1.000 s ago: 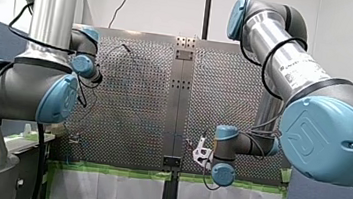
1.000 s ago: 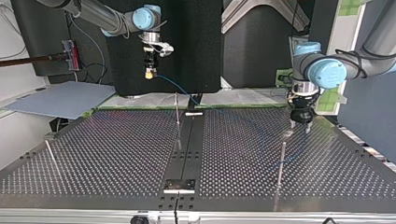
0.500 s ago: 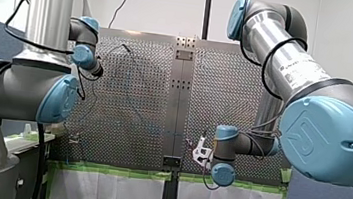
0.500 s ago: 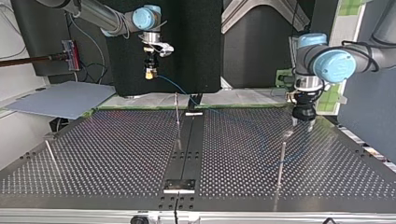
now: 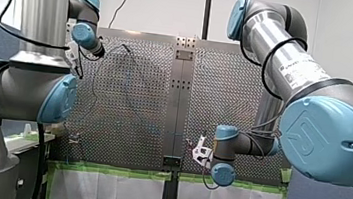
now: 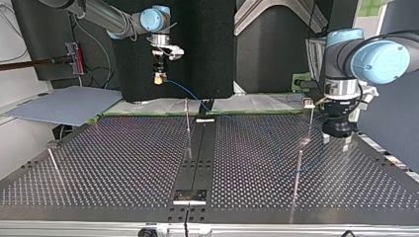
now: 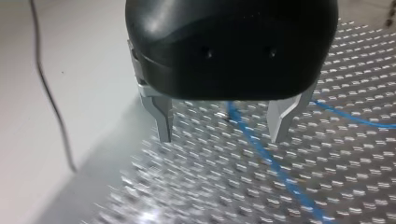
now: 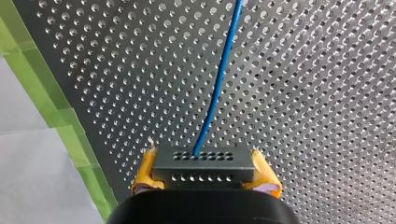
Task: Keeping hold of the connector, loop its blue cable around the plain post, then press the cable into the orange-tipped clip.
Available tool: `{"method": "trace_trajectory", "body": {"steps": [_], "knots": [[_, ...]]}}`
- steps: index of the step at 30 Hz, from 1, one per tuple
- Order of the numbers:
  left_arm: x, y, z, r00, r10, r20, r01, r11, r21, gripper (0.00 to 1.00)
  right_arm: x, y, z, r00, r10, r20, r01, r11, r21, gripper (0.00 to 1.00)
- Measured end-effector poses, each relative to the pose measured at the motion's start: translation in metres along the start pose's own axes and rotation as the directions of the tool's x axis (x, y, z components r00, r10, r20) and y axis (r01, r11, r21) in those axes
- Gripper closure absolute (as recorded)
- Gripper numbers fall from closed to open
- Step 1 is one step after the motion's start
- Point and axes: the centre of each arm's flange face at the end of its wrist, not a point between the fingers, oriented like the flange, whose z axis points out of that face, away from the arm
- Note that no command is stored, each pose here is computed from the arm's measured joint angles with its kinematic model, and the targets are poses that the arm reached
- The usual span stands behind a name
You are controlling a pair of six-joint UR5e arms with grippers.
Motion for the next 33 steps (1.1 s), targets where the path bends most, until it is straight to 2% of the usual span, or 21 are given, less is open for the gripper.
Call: {"method": "trace_trajectory", "body": {"steps": [6,11,17,20,23,27,33], "knots": [[-0.045,-0.02,-0.011,0.9953,0.061,0.075,-0.06,0.998,-0.019,0.0,0.0,0.0,0.0,1.0,0.006,0.006,-0.006,1.0,0.001,1.0],[-0.084,-0.039,-0.027,0.9843,0.112,0.137,-0.108,0.9935,-0.037,0.0,-0.001,0.0,0.0,0.9999,0.004,0.013,-0.004,1.0,0.001,1.0],[-0.119,-0.07,-0.049,0.9715,0.163,0.173,-0.168,0.9858,0.014,0.0,-0.002,0.0,-0.001,0.9998,-0.003,0.019,0.003,1.0,0.0,1.0],[-0.125,-0.085,-0.054,0.9687,0.187,0.163,-0.198,0.9787,0.054,0.0,-0.002,0.0,-0.001,0.9998,-0.005,0.021,0.005,1.0,0.0,1.0],[-0.123,-0.097,-0.053,0.9671,0.213,0.139,-0.225,0.9714,0.076,0.0,-0.002,-0.001,-0.002,0.9997,-0.01,0.024,0.01,0.9999,0.002,1.0],[-0.117,-0.109,-0.047,0.9628,0.249,0.106,-0.257,0.9635,0.075,0.0,-0.003,-0.002,-0.003,0.9996,-0.014,0.026,0.014,0.9999,0.004,1.0],[-0.107,-0.125,-0.039,0.951,0.304,0.055,-0.307,0.9496,0.061,0.0,-0.003,-0.003,-0.003,0.9996,-0.016,0.025,0.016,0.9998,0.009,1.0]]}}
